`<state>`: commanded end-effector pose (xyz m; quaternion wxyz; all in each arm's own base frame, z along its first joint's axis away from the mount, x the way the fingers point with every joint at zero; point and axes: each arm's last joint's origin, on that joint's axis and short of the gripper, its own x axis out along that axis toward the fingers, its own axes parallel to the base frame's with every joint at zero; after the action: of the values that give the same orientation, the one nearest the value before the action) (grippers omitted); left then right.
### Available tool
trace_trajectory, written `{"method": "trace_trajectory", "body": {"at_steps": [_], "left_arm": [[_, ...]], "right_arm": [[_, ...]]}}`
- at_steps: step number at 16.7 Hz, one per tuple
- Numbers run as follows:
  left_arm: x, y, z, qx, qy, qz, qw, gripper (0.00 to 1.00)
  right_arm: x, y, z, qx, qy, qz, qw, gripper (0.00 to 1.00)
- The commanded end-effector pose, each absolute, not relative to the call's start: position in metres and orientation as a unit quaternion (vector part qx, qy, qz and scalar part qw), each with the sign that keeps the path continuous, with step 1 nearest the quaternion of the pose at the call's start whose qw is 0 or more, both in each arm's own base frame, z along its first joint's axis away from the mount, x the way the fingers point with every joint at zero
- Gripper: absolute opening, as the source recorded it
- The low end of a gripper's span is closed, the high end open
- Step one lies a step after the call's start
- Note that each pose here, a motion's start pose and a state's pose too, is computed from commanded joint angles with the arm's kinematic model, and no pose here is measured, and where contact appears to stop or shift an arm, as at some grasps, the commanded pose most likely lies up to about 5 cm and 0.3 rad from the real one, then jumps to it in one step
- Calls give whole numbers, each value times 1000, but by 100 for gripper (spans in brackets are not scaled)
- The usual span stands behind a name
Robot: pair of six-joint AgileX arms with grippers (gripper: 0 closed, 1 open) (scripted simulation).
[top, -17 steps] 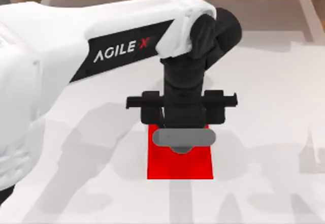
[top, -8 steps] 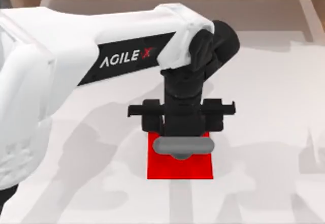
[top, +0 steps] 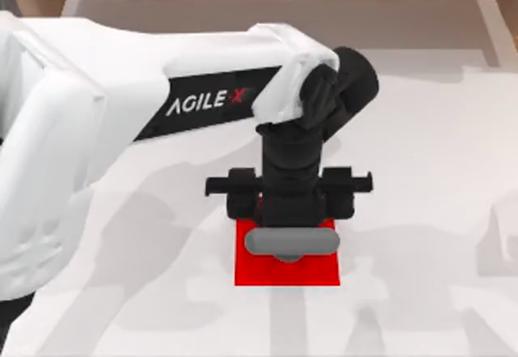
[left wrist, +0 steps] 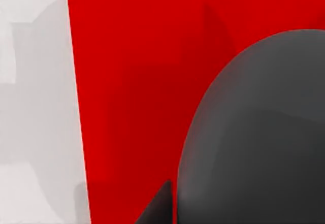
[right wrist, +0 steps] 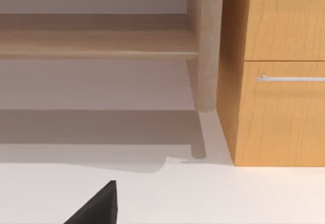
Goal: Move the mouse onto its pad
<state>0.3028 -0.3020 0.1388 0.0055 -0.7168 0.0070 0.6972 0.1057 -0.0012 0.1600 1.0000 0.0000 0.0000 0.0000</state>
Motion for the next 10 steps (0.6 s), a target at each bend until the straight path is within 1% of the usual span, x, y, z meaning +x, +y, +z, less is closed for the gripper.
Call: {"method": "trace_trajectory", "body": {"at_steps": [2, 10], "left_arm": [[303, -302, 139, -717, 7, 697, 5, 0], [303, -302, 139, -717, 7, 697, 5, 60]], "right_arm": [[106, -1, 160, 0, 0, 0, 1000, 100], [106, -1, 160, 0, 0, 0, 1000, 100]]}}
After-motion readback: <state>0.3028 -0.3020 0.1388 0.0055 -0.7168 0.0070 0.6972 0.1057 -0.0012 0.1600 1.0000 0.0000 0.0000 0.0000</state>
